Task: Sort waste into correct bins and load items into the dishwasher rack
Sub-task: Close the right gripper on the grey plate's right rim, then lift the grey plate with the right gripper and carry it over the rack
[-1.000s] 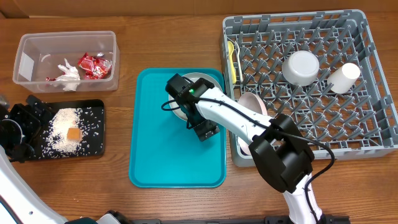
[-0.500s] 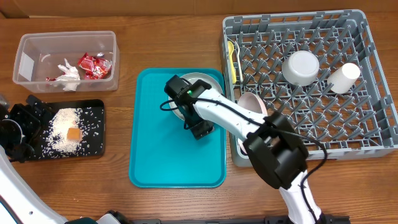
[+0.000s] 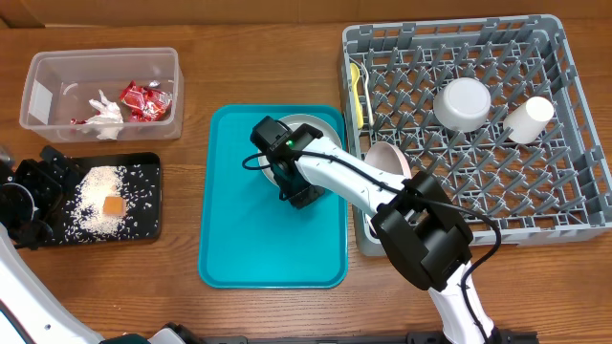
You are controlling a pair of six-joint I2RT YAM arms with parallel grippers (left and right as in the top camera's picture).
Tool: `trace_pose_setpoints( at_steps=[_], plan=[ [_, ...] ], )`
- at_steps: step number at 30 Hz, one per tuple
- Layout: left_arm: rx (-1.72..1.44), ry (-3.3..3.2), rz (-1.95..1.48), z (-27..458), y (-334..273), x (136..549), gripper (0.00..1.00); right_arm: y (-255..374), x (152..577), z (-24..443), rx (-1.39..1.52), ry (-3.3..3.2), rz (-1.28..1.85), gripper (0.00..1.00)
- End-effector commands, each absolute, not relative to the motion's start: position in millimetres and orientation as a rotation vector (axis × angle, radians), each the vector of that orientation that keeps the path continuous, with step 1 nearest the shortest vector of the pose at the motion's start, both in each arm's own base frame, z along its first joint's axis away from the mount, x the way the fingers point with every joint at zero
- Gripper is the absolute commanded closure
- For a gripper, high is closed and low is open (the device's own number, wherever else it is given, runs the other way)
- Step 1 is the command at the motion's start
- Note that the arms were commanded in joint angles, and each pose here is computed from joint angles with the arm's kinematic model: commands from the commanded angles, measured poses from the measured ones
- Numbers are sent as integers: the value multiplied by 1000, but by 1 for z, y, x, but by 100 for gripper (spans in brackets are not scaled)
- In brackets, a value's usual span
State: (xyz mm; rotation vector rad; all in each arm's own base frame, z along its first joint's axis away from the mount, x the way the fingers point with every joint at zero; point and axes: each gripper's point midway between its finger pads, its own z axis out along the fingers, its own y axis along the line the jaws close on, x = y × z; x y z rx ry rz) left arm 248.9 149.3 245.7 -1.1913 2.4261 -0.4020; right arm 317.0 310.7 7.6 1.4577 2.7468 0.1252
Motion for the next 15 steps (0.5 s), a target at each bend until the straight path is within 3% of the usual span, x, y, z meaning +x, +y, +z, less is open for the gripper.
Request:
trace_pose_setpoints(
  at_steps=[1, 2, 10, 15],
  plan=[
    [-1147, 2441, -421, 245, 144, 251, 0, 316, 316, -1, 1343, 2815, 108, 89],
    [-1148, 2441, -421, 245, 144, 251, 0, 318, 318, 3, 1312, 2826, 117, 96],
    [-1148, 2441, -421, 245, 144, 251, 0, 314, 340, 57, 1138, 2784, 75, 96],
    [-1148, 2441, -421, 245, 144, 251, 0, 301, 364, 118, 918, 2723, 48, 96]
  ],
)
